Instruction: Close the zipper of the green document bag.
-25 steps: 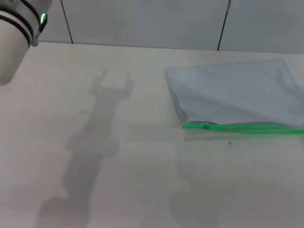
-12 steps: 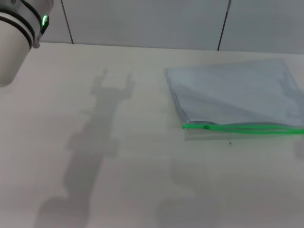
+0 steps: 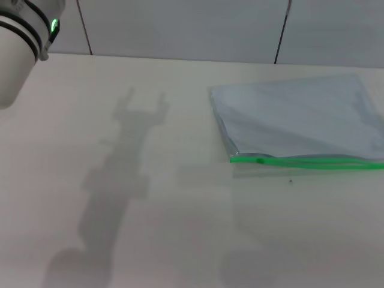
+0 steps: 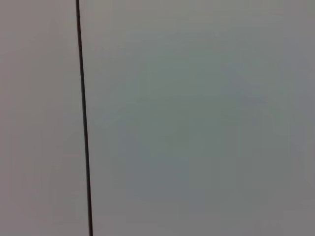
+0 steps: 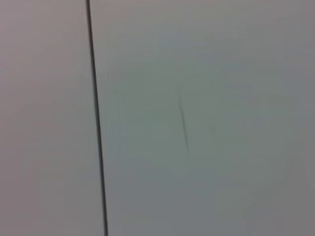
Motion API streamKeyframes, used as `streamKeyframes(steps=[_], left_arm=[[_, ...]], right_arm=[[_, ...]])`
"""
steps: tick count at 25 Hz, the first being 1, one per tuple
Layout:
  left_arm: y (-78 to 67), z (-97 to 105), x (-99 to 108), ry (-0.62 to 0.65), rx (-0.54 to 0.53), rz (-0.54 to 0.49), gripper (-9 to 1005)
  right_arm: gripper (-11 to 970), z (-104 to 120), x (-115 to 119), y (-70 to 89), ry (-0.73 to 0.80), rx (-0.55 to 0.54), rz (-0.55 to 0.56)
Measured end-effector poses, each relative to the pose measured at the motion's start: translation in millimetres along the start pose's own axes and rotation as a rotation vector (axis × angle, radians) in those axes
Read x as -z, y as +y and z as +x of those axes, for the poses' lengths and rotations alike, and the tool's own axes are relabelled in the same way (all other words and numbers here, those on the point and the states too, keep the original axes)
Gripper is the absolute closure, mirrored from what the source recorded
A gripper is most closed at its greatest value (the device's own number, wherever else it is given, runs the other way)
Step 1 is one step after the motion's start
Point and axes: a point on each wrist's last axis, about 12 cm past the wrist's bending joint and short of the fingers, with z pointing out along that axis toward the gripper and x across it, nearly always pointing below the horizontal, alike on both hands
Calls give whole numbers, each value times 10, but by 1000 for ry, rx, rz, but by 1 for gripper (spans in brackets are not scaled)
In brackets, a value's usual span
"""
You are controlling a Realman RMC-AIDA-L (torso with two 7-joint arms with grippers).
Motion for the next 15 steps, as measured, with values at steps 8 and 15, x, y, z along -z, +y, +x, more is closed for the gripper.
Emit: streamKeyframes(steps=[8, 15], left_arm=[[17, -29, 28, -9, 2, -5, 275], [38, -133, 214, -39, 4, -8, 275]], right_arm=[[65, 32, 7, 32, 12, 20, -19], [65, 40, 9, 34, 14, 37, -21]])
